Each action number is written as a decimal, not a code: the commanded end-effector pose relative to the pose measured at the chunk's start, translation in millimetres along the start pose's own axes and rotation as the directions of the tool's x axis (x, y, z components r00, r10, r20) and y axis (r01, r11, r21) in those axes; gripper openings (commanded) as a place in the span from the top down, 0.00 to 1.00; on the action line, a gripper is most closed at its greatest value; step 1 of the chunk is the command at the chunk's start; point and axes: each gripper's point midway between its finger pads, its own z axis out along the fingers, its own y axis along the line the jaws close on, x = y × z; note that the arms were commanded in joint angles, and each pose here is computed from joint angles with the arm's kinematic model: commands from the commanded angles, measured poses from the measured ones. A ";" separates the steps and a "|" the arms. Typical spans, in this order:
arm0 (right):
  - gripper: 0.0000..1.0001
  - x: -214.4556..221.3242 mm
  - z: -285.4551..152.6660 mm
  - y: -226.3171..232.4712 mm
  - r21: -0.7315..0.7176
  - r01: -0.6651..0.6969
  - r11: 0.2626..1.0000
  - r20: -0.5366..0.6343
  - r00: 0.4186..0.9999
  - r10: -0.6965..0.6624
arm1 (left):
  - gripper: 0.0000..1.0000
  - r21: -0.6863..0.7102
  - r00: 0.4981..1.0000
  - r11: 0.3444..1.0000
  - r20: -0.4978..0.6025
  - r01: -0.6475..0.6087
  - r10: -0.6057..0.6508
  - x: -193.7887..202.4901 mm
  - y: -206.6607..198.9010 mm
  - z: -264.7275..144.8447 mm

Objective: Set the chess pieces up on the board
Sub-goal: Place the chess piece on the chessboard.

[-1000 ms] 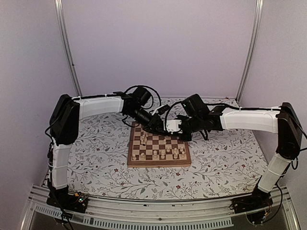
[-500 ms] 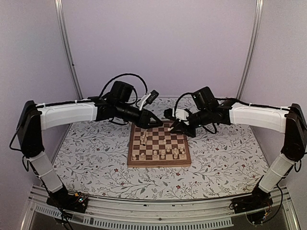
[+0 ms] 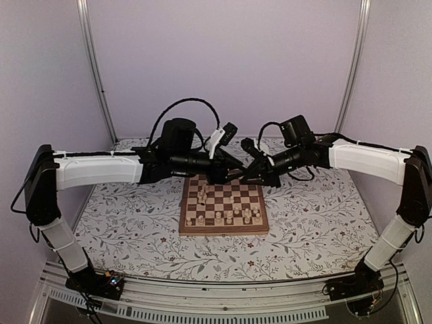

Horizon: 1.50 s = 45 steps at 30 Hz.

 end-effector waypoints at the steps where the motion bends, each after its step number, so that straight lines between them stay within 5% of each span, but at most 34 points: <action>1: 0.92 -20.3 -15.8 4.3 -0.029 -0.014 0.999 0.061 0.998 0.016 | 0.57 -0.002 1.000 1.000 0.001 -0.017 0.017 1.4 -0.7 3.2; 28: 0.91 -21.6 -25.4 -0.8 -0.027 -0.031 0.999 0.084 0.996 0.033 | 0.75 -0.009 0.997 1.000 -0.074 0.004 -0.005 21.5 7.2 14.0; 40: 0.89 -13.6 -23.7 -3.5 -0.003 -0.016 1.000 0.063 0.998 0.016 | 0.67 0.032 0.999 0.999 -0.037 0.007 -0.006 7.3 -0.9 14.3; 45: 0.88 -15.5 -25.1 -3.6 0.001 -0.012 1.000 0.066 0.998 0.012 | 0.78 0.037 0.999 0.999 -0.042 0.022 -0.020 9.1 0.7 17.0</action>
